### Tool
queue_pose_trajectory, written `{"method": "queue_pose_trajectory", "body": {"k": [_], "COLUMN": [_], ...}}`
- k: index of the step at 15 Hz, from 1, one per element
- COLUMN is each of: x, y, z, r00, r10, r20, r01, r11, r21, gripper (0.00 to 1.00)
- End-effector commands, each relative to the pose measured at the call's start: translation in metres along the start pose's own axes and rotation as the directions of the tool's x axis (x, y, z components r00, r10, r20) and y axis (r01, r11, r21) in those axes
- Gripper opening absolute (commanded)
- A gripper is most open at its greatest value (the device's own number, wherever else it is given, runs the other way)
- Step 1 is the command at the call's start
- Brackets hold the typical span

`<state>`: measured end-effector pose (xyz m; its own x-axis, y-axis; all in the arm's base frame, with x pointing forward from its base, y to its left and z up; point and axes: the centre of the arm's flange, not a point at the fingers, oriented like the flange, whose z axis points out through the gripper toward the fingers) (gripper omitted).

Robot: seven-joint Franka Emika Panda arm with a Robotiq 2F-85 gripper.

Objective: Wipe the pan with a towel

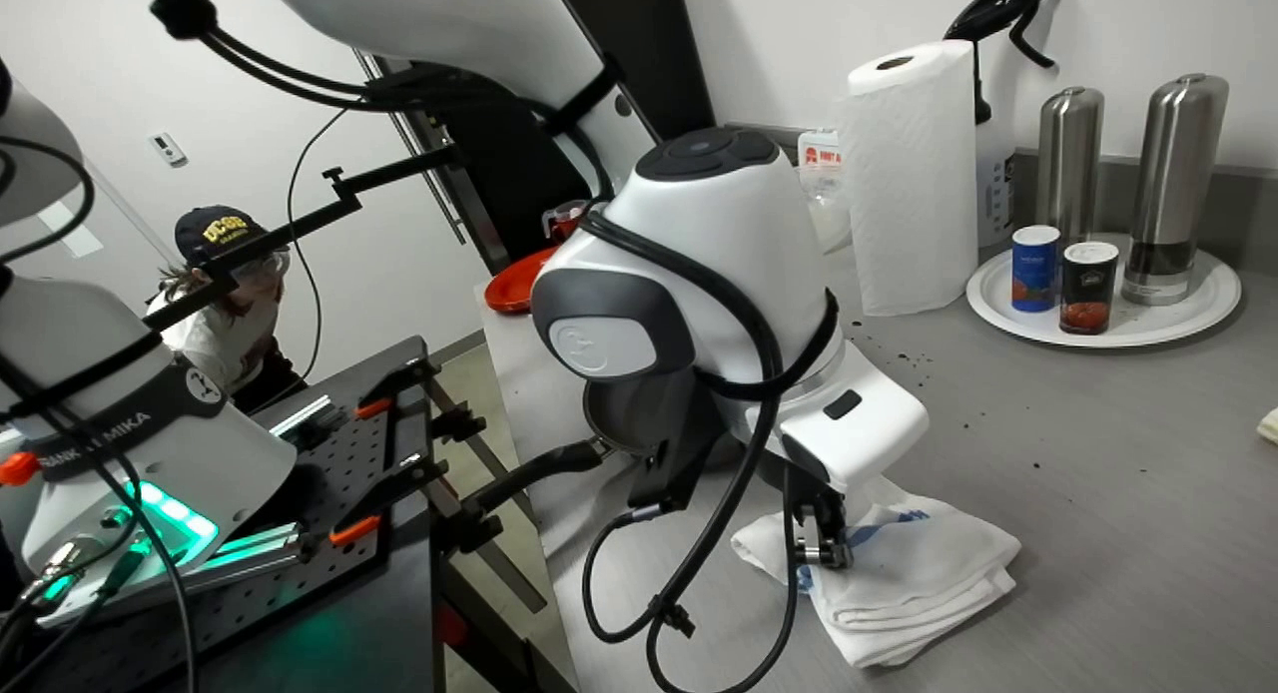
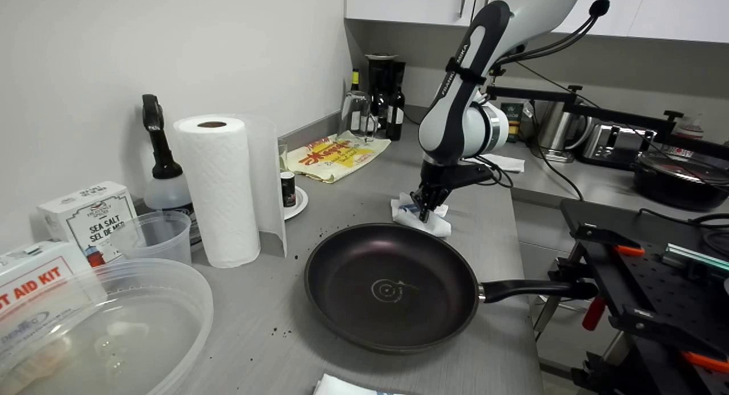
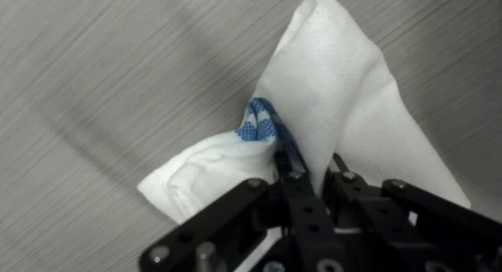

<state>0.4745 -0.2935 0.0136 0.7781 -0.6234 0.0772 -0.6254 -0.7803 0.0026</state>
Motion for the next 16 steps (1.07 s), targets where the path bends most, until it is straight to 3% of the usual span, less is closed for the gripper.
{"method": "queue_pose_trajectory", "body": {"k": [1,11,16], "x": [0.005,0.022,-0.014], "y": [-0.004,-0.033,-0.065], "z": [-0.020,-0.125,-0.164], "r00": [1.000,0.996,0.991], "r10": [0.009,-0.051,-0.131], "r20": [0.004,-0.067,-0.038], "r01": [-0.009,0.057,0.135], "r11": [0.999,0.994,0.985], "r21": [0.037,0.089,0.105], "gripper": [0.03,0.03,0.03]}}
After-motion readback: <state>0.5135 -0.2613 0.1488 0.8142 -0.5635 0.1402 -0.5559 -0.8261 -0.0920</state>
